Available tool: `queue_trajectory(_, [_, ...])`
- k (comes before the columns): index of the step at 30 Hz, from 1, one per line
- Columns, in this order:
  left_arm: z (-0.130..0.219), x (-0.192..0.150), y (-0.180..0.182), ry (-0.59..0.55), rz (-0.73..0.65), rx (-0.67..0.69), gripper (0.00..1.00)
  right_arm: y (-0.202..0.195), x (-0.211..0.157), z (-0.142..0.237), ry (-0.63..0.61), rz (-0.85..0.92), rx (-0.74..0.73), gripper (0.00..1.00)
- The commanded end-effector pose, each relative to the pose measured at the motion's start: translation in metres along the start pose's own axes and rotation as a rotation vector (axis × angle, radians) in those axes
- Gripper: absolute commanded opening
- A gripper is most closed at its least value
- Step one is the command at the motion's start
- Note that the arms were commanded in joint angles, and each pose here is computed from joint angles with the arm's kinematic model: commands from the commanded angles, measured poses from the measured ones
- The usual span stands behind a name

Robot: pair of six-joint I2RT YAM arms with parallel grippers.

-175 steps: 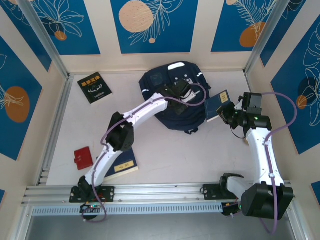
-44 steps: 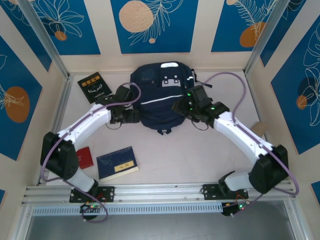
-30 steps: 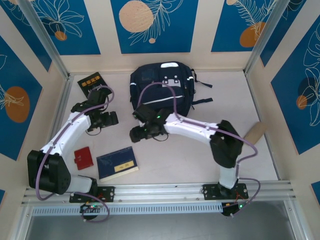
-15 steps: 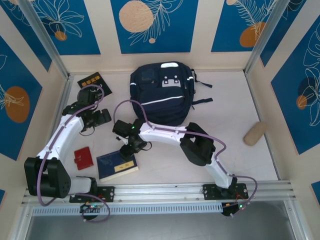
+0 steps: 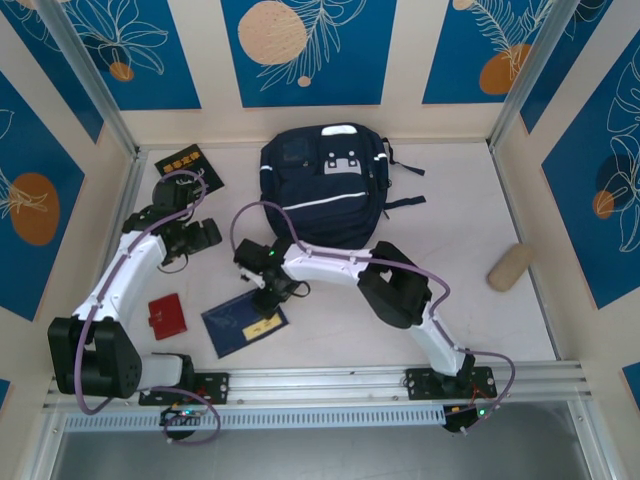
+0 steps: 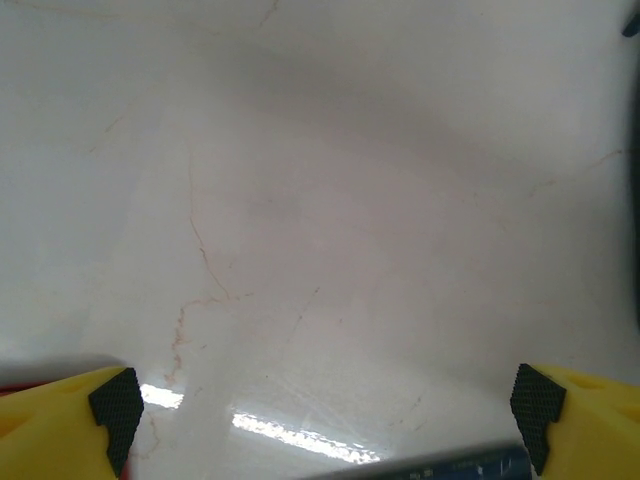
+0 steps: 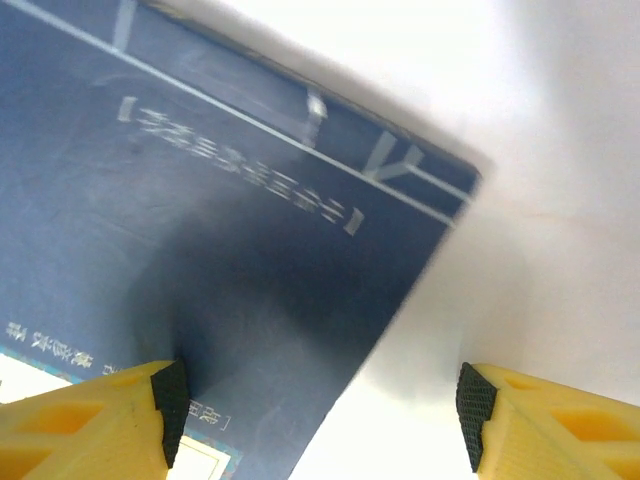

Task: Pack the student bag
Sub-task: Move the book to the center of the table, then rotate the book at the center of the table.

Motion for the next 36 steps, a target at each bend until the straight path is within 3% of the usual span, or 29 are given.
queue_trajectory(1, [-0.007, -0.008, 0.001, 0.045, 0.037, -0.042, 0.96, -0.044, -0.007, -0.01, 0.032, -0.011, -0.133, 0.73])
queue_trajectory(6, [-0.031, -0.028, -0.002, 0.156, 0.085, -0.107, 0.94, -0.069, 0.02, -0.003, -0.064, -0.123, -0.134, 0.73])
queue_trajectory(10, [-0.047, -0.046, -0.007, 0.275, 0.109, -0.166, 0.89, -0.07, 0.033, 0.027, -0.159, -0.231, -0.059, 0.73])
queue_trajectory(18, [-0.053, -0.081, -0.003, 0.437, 0.04, -0.168, 0.78, -0.055, -0.002, 0.081, -0.214, -0.447, 0.102, 0.7])
queue_trajectory(24, [-0.06, -0.107, -0.003, 0.517, 0.002, -0.165, 0.75, -0.043, -0.024, 0.065, -0.115, -0.591, 0.229, 0.65])
queue_trajectory(27, [-0.065, -0.117, -0.008, 0.54, -0.045, -0.148, 0.67, -0.042, -0.025, 0.052, -0.083, -0.624, 0.239, 0.65])
queue_trajectory(36, [-0.07, -0.141, -0.01, 0.582, -0.117, -0.114, 0.64, -0.051, -0.029, 0.027, -0.023, -0.697, 0.217, 0.65])
Point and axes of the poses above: each hand's point on the last joint's axis, 136 mm out from that joint toward the fingers, its own z axis back along the fingers, its own y axis along the line the jaws close on, x = y × z, the point moved 6 cm from there along z, back along the fingers, and after that the axes turned 11 degrees about z, right-handed, at the moved point
